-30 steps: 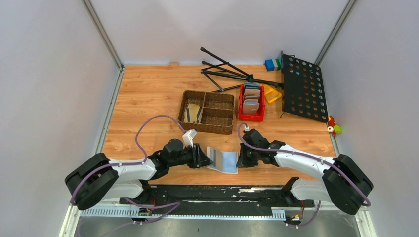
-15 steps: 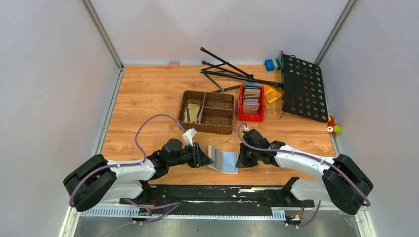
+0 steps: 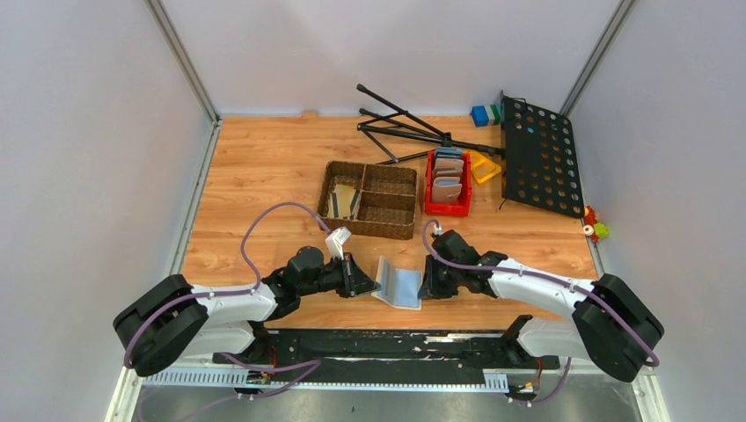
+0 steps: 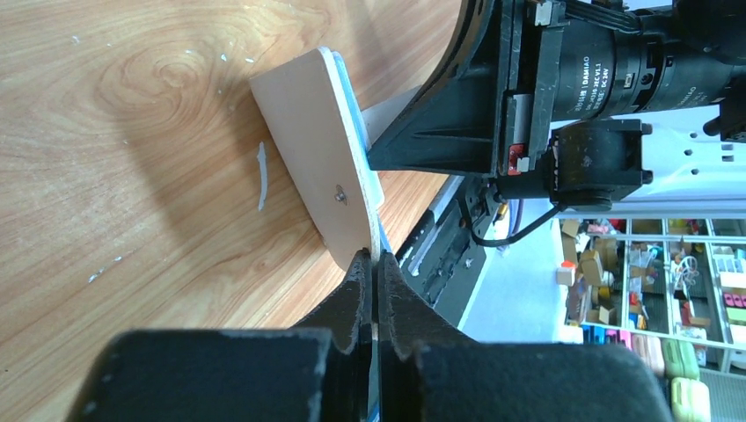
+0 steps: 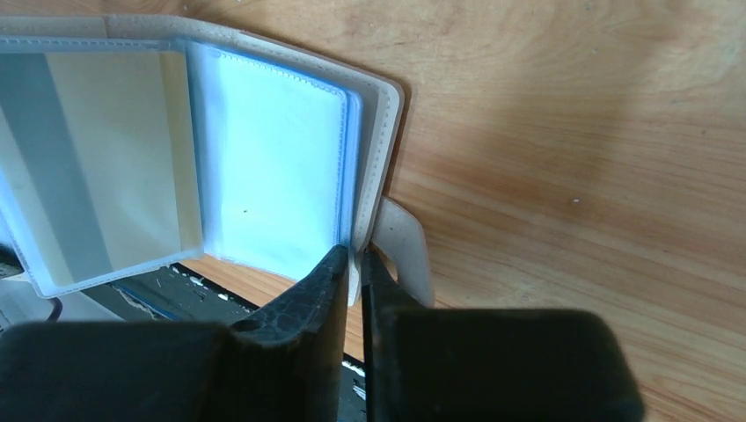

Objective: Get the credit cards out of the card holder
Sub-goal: Remove the credit card from the card holder.

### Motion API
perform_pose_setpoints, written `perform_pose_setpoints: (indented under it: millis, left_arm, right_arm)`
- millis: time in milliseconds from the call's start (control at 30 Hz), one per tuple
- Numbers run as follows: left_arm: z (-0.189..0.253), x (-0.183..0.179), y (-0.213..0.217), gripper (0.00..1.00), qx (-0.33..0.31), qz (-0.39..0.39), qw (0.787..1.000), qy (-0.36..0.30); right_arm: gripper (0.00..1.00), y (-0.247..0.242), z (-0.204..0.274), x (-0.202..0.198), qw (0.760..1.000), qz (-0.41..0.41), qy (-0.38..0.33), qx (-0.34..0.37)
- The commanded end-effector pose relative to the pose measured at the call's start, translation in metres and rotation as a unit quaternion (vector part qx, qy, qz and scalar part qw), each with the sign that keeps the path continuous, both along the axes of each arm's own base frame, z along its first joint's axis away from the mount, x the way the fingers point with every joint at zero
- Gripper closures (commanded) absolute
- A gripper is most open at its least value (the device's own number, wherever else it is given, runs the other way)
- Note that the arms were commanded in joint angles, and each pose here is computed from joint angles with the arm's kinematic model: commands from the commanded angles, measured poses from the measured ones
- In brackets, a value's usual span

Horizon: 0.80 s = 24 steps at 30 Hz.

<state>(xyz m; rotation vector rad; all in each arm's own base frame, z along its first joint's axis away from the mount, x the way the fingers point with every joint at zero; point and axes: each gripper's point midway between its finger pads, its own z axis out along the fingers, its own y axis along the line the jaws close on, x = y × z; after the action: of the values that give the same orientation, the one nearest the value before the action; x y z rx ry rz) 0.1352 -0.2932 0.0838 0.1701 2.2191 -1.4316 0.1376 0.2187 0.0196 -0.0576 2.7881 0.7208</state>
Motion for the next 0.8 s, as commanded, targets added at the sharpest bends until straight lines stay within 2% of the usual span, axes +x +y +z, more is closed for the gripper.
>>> perform_pose_setpoints:
  millis: [0, 167, 433, 567, 767]
  left_arm:
    - [0.01, 0.003, -0.003, 1.0, -0.018, -0.004, 1.0, -0.018]
    - [0.006, 0.002, -0.002, 1.0, -0.006, -0.008, 1.0, -0.017]
    - [0.003, 0.001, -0.003, 1.0, 0.008, -0.019, 1.0, -0.022]
    - [0.005, 0.002, -0.004, 1.0, 0.007, -0.02, 0.999, -0.026]
    - [0.007, 0.002, -0.005, 1.0, 0.005, -0.024, 0.999, -0.027]
  right_arm:
    - [0.81, 0.004, 0.008, 0.001, 1.0, 0.021, -0.019, 0.013]
    - [0.6, 0.01, 0.035, 0.006, 0.997, 0.025, -0.058, 0.046]
    - [0.38, 0.023, 0.082, 0.014, 0.991, 0.036, -0.104, 0.077]
    - [0.36, 0.039, 0.092, 0.016, 0.989, 0.046, -0.103, 0.1]
    - [0.41, 0.058, 0.069, 0.015, 0.989, 0.052, -0.06, 0.122]
